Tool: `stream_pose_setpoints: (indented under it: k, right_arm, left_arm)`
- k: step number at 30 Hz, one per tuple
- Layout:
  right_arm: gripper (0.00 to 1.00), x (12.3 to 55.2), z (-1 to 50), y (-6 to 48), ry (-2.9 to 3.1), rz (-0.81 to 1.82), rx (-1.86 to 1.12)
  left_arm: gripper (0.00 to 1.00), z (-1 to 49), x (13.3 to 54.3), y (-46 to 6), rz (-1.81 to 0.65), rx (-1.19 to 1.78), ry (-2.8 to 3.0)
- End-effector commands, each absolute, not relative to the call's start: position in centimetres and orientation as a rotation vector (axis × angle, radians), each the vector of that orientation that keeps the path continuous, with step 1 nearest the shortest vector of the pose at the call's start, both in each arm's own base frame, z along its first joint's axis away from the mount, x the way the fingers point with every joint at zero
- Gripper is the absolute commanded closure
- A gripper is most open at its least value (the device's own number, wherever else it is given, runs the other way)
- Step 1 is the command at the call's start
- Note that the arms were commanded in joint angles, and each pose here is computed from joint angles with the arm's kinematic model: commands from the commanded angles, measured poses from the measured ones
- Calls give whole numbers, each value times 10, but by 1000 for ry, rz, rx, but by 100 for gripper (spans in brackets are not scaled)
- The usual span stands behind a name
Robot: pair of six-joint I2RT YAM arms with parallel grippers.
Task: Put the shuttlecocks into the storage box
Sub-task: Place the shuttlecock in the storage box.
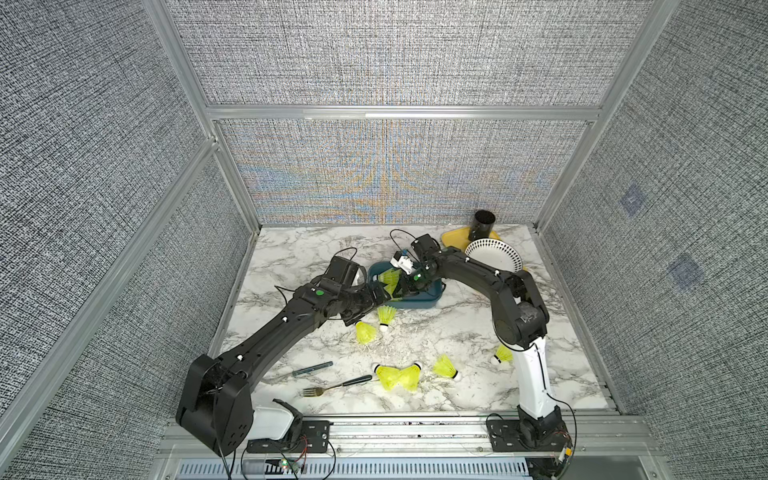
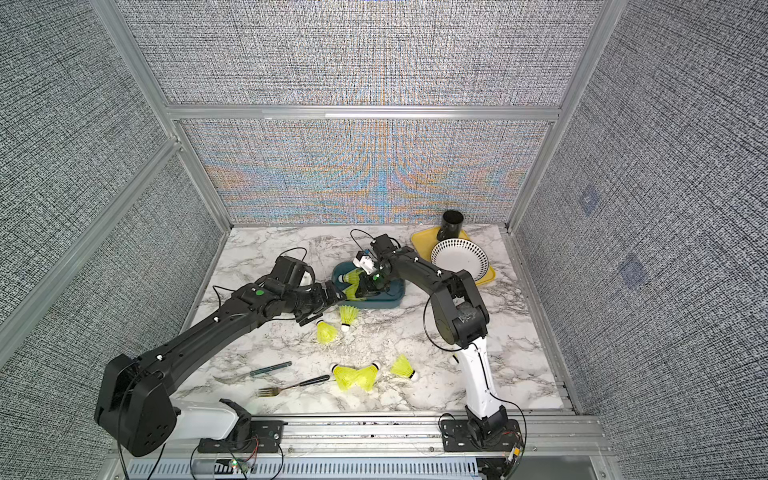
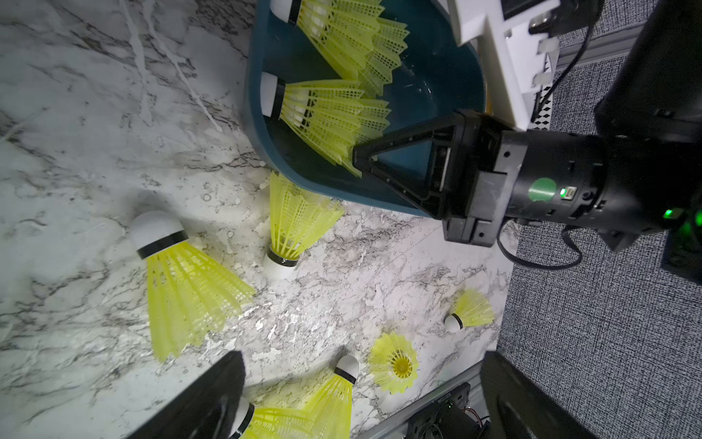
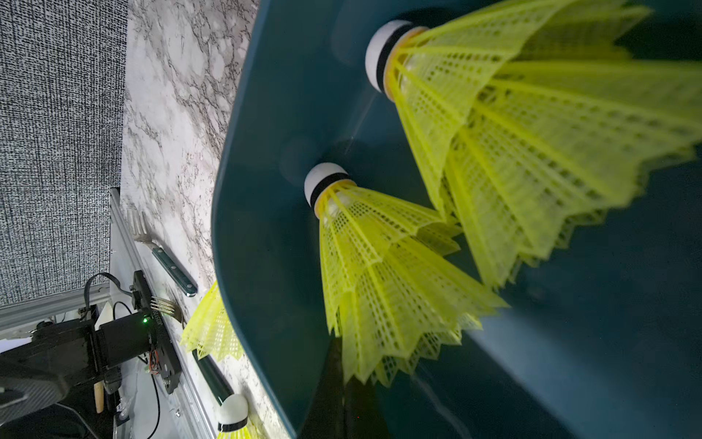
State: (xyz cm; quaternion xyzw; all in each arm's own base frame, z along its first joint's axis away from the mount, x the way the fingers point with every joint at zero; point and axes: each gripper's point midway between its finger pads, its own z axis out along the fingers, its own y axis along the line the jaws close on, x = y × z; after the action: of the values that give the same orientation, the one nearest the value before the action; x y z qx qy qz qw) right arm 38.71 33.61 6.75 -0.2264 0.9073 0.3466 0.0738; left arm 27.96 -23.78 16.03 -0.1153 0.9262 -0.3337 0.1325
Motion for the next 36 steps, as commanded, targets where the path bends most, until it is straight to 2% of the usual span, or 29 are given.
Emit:
stream_pose_setpoints:
  k: [1,13,31,36]
  right_arm:
    - [100,389,69,339,2706,1051,-691]
    - [100,391,68,340,2710,1047,-675]
    - [72,393,82,333,2699,985,-650]
    - [67,391,90,329,2695,963,-640]
  left_arm:
    - [1,163,281,-238,-969,-334,2673]
    - [0,163,281,-238,-973,-328,2673]
    - [0,161,279,-237,-967,-330,2676]
    - [1,159,277,-236,-964,-330,2678]
